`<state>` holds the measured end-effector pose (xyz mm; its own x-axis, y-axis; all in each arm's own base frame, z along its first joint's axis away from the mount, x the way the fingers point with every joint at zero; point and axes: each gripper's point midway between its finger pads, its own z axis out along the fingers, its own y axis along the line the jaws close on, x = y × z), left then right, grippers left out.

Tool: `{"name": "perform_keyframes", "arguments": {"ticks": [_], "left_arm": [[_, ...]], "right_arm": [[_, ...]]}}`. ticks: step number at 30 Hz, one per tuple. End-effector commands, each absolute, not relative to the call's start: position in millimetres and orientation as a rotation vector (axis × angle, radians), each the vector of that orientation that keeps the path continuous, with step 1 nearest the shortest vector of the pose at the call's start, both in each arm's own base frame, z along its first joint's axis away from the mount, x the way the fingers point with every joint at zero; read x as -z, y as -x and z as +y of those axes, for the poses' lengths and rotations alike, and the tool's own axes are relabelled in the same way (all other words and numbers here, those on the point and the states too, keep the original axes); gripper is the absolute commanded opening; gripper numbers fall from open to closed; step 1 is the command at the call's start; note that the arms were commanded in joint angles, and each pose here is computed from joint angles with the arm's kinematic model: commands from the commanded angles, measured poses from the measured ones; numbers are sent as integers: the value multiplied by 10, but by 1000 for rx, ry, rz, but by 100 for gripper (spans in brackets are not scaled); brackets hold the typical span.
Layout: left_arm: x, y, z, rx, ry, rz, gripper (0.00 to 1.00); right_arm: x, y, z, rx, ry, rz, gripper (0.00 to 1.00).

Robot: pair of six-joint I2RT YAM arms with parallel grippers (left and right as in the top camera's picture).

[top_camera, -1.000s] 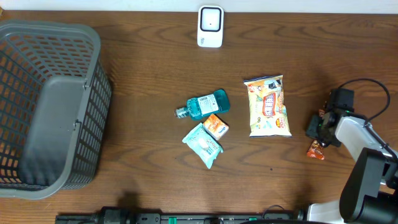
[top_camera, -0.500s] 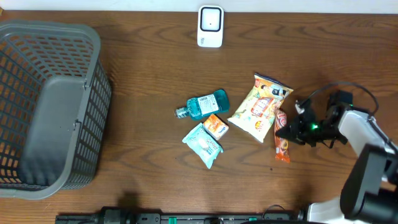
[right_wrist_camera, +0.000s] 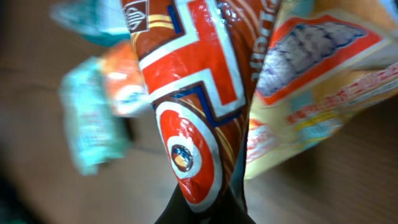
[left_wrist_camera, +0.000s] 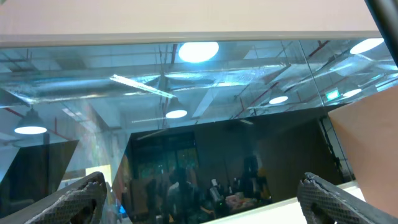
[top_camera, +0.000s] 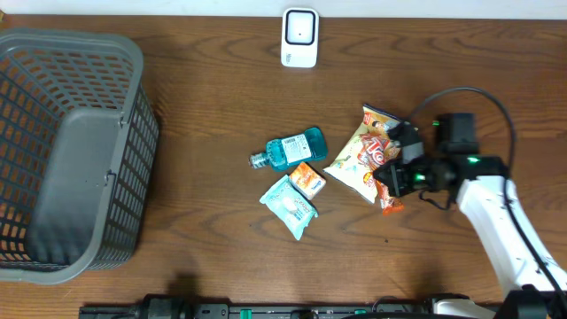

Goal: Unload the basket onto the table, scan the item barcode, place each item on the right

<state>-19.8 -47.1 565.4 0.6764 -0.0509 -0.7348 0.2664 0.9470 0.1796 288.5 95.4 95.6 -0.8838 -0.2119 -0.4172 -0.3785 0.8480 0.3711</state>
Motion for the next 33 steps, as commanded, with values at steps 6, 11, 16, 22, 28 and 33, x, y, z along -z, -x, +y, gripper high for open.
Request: {"name": "perform_keyframes", "arguments": {"ticks": [6, 11, 16, 22, 28, 33], "left_arm": [[-5649, 250, -484, 185, -289, 797, 98], [-5649, 250, -484, 185, -289, 797, 98], [-5649, 250, -484, 185, -289, 797, 98], [-5649, 250, -484, 185, -289, 797, 98], [-5649, 250, -484, 185, -289, 797, 98], [-5649, 250, -484, 185, -289, 797, 98]], "right_arm": [[-388, -3000, 620, -106, 479, 2846, 1], [-197, -2953, 611, -108, 484, 2910, 19], [-209, -2929, 582, -92, 418, 2938, 99], [-493, -3001, 593, -99, 348, 2904, 99], [-822, -3015, 575, -67, 312, 2815, 99], [-992, -2973, 424, 123, 170, 2778, 99]]}}
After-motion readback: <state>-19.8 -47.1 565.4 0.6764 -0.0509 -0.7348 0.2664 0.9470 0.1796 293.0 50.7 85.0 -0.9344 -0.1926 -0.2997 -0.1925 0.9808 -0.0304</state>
